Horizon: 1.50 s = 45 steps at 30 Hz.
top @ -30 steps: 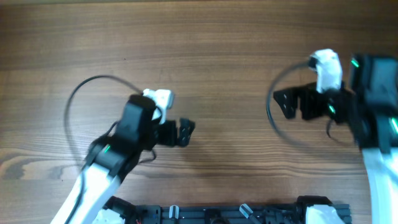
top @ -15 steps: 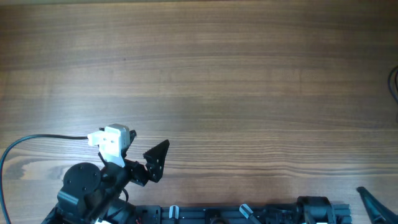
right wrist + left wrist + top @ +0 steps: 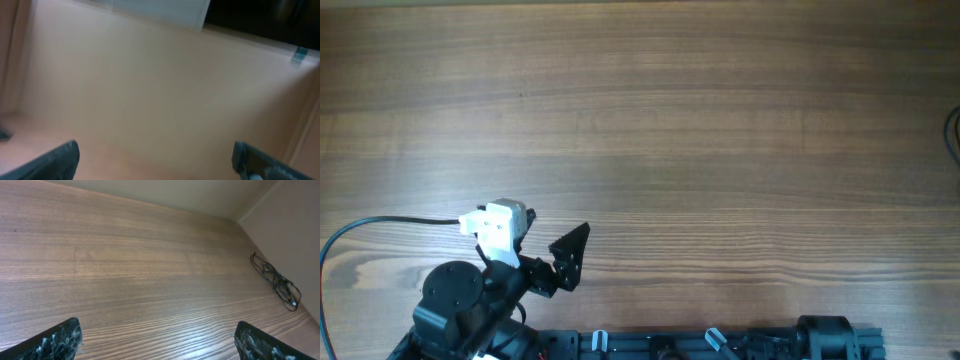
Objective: Untangle cables
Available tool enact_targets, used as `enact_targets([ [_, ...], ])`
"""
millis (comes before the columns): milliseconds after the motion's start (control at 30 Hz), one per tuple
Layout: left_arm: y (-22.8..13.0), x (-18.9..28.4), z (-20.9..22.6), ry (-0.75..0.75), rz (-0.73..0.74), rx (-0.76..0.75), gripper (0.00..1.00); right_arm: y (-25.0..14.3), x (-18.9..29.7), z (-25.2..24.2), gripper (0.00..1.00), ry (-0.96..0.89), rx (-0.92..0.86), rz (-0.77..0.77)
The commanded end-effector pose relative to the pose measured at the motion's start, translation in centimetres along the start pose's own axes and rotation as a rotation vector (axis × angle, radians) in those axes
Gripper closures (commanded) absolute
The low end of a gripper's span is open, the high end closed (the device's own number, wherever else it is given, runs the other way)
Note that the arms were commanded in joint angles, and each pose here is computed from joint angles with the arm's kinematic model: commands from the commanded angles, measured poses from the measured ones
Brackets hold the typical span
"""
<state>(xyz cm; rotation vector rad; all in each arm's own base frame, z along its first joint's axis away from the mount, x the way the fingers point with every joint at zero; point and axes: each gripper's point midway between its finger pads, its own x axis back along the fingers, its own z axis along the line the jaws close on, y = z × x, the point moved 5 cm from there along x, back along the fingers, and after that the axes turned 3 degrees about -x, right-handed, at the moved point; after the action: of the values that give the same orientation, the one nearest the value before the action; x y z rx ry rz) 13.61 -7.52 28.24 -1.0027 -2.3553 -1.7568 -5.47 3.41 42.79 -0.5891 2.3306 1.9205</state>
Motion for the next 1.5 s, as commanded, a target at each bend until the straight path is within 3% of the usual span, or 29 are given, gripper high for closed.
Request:
enact_targets([
  [0, 0.3, 0.2, 0.1, 0.01, -0.017, 0.0, 0.0, 1.1, -2.1, -1.1, 0.0, -0.058, 0.102, -0.121],
  [200, 0.2, 0.2, 0.1, 0.011, -0.015, 0.0, 0.0, -0.4, -9.3, -0.9, 0.0, 0.063, 0.165, -0.484],
  [400, 0.2, 0.2, 0.1, 0.011, -0.014, 0.001, 0.0, -8.7, -12.9, -0.7, 0.0, 0.095, 0.037, -0.537],
  [533, 0.2, 0.2, 0.1, 0.012, -0.013, 0.001, 0.0, -13.8, -14.0, -0.5, 0.0, 0.098, -0.037, -0.482],
  [700, -0.1, 0.2, 0.2, 0.018, 0.003, 0.002, 0.0, -19.3, -15.0, -2.2, 0.0, -0.058, -0.215, -0.367],
  [1000, 0.3, 0.3, 1.4, 0.115, -0.034, 0.002, 0.0, -28.0, -16.2, -2.1, 0.0, -0.127, -0.318, 0.076],
  [1200, 0.4, 0.4, 1.8, 0.148, -0.046, 0.002, 0.0, -32.3, -15.2, -2.2, 0.0, -0.213, -0.352, 0.298],
  [1467, 1.2, 0.5, 2.3, 0.193, -0.092, 0.002, 0.0, -32.6, -15.2, -2.3, 0.0, -0.22, -0.353, 0.315],
])
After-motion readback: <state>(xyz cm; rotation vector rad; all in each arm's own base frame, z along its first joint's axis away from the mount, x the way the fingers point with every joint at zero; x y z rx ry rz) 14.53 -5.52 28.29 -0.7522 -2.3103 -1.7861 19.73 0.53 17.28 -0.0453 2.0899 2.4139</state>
